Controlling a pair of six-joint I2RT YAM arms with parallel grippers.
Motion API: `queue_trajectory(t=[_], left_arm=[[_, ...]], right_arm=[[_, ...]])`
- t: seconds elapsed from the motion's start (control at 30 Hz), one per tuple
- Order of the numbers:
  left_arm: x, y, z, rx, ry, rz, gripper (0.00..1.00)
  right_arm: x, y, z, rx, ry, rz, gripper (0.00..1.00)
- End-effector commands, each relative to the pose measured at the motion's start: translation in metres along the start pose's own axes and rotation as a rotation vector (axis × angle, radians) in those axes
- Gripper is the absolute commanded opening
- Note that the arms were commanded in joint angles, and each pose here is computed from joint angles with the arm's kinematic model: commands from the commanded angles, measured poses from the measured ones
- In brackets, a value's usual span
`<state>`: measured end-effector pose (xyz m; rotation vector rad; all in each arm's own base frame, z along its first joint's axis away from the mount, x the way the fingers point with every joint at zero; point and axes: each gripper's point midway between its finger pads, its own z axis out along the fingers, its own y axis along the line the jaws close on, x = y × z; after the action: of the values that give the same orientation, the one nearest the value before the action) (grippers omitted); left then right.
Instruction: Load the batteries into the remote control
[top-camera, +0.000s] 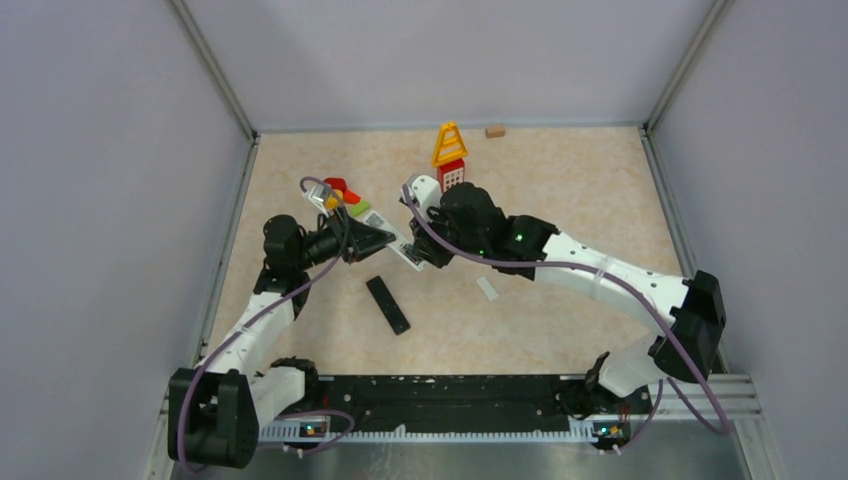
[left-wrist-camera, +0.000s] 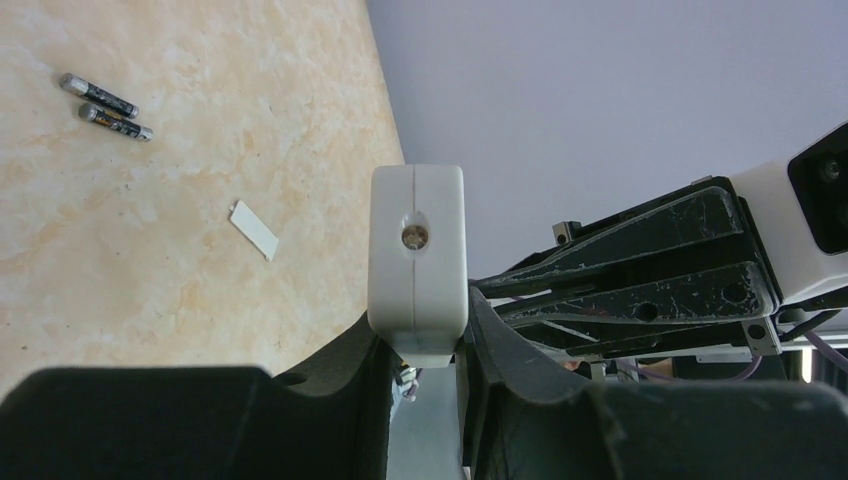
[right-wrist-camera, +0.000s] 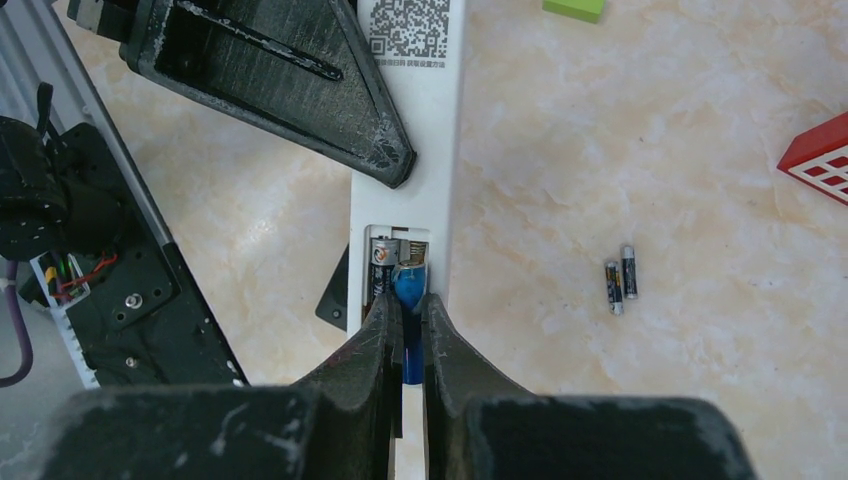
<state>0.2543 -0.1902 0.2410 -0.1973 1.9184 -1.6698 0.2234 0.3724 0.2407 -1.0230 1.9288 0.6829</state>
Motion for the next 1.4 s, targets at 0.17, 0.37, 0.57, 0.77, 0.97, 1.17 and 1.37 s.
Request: queue_trajectory(t=[0.17, 0.37, 0.57, 0.77, 0.97, 1.17, 1.37], left_arm=[[-0.003, -0.017, -0.001, 0.053, -0.017, 0.071, 0.00], [-0.005, -0.017, -0.001, 0.053, -0.020, 0.073, 0.00], [-0.005, -0.014, 0.000, 0.046, -0.023, 0.070, 0.00], [-0.005, -0.013, 0.000, 0.045, -0.023, 0.070, 0.00], [-0.005, -0.014, 0.000, 0.045, -0.025, 0.070, 0.00], [-0.008, -0.014, 0.000, 0.042, -0.043, 0.061, 0.00], [-0.014, -0.027, 0.000, 0.083, -0.070, 0.019, 0.00]], right_arm=[[-0.009, 0.002, 0.004, 0.012, 0.020, -0.027, 0.06], [-0.004, 0.001, 0.006, 0.014, 0.045, -0.028, 0.10], [-0.002, 0.001, 0.007, 0.012, 0.057, -0.027, 0.17], [-0.002, 0.005, 0.009, -0.007, 0.049, -0.020, 0.21], [-0.007, 0.006, 0.009, -0.007, 0.028, 0.011, 0.25], [-0.031, 0.013, -0.003, -0.019, -0.044, 0.108, 0.43], [-0.071, 0.009, -0.028, 0.034, -0.163, 0.257, 0.66]])
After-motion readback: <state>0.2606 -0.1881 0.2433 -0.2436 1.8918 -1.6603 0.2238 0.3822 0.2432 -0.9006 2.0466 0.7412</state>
